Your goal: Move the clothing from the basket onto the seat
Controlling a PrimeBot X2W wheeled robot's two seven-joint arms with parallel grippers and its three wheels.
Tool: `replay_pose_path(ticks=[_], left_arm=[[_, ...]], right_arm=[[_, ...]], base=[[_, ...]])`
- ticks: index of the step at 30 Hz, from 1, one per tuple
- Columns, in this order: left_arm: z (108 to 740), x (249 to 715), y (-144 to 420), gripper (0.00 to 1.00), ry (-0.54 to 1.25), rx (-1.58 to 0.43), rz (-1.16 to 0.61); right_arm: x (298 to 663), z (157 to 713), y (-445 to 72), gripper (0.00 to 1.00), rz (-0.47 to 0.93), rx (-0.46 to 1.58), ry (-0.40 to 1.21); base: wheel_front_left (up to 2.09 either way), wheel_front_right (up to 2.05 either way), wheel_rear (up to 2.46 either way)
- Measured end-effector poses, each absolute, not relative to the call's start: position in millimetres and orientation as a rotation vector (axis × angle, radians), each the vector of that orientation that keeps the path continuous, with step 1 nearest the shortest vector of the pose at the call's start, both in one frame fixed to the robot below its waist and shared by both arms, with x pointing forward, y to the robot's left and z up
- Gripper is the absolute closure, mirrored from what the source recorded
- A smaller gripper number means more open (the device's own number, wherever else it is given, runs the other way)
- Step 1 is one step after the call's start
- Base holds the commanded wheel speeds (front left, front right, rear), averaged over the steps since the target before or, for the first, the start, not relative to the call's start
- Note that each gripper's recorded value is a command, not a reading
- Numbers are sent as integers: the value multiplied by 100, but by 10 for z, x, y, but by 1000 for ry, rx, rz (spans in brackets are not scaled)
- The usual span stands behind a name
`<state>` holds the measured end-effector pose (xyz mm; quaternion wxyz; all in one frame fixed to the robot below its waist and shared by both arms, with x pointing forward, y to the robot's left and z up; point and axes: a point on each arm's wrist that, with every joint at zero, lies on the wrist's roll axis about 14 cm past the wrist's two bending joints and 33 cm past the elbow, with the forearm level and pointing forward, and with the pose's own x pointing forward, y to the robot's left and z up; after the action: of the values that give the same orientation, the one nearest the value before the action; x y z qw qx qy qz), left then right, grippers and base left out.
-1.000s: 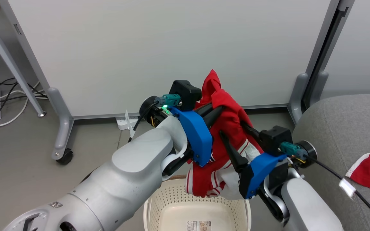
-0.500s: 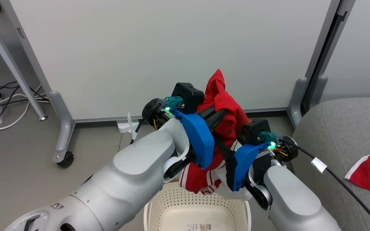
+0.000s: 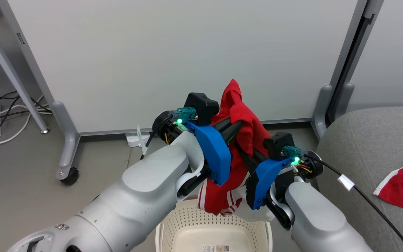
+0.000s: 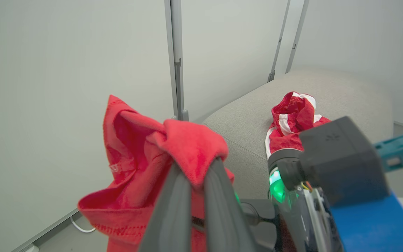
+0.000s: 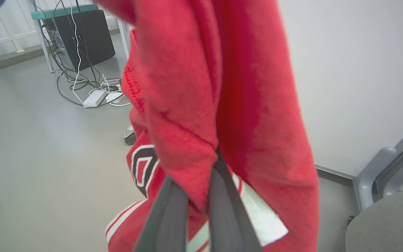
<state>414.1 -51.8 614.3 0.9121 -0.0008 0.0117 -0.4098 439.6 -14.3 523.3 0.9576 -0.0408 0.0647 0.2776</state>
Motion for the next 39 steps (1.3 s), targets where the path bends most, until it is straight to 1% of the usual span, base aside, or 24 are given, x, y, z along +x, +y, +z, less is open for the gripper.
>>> replay_pose_path(ticks=[20,21,22,23,28,33,36,39], left_arm=[[6127,4152,-498,100,29,-7,-835],[6124,4155,-496,77,30,-7,-834],[6121,4160,-494,28,30,-8,-831],[6125,4167,-489,0,24,-8,-828],[6073,4180,-456,0,-9,-23,-807],[5884,4162,-361,0,5,-83,-757],[5910,4151,-247,0,-36,-128,-714],[5723,4066,-36,0,-34,-161,-651]], right_arm=[[4386,5226,-137,100,569,-74,125],[4387,5228,-138,100,568,-72,123],[4388,5225,-140,100,568,-72,123],[4388,5223,-142,100,568,-70,123],[4417,5268,-156,100,562,-60,104],[4456,5283,-180,100,551,-46,87],[4481,5289,-189,100,545,-43,78],[4491,5298,-205,100,541,-44,70]], base=[[0,0,0],[0,0,0],[0,0,0],[0,0,0],[0,0,0],[0,0,0],[0,0,0],[0,0,0]])
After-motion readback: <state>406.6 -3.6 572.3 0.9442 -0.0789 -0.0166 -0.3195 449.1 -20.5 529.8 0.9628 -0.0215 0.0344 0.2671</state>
